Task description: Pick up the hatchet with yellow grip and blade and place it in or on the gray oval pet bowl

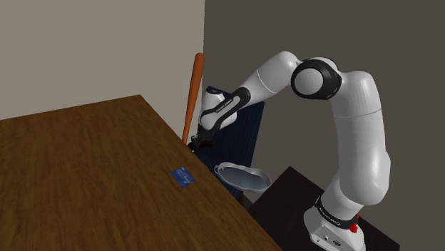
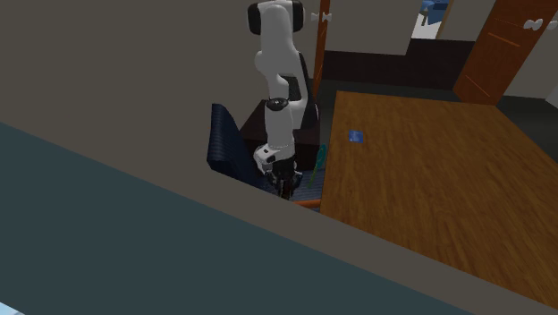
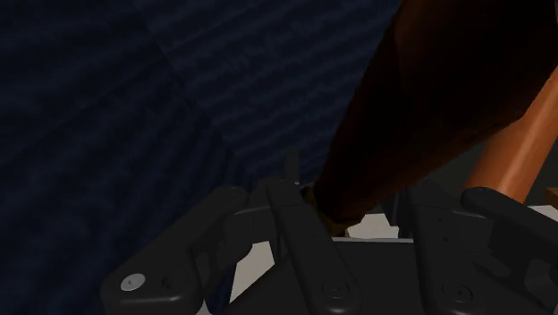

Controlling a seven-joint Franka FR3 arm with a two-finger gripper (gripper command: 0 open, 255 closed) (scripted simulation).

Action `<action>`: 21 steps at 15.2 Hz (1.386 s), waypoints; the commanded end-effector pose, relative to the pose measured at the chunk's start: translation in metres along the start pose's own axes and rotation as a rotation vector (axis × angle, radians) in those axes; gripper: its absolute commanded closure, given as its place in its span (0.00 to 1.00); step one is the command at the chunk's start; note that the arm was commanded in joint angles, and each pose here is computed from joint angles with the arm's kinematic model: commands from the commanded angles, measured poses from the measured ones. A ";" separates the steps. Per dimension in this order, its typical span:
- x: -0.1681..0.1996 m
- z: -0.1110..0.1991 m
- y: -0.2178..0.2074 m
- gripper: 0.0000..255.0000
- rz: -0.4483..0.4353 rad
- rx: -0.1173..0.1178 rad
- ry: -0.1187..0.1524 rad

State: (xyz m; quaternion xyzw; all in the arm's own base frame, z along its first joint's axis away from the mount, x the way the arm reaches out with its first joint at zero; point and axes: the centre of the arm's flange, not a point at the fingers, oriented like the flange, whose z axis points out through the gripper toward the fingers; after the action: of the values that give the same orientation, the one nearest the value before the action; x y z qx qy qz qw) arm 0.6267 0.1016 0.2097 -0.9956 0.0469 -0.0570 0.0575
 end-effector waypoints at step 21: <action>-0.109 -0.088 0.076 1.00 0.000 0.001 0.003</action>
State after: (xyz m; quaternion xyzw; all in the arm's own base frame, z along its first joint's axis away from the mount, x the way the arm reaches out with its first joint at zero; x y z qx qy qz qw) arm 0.5117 0.0364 0.2716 -0.9955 0.0471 -0.0584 0.0577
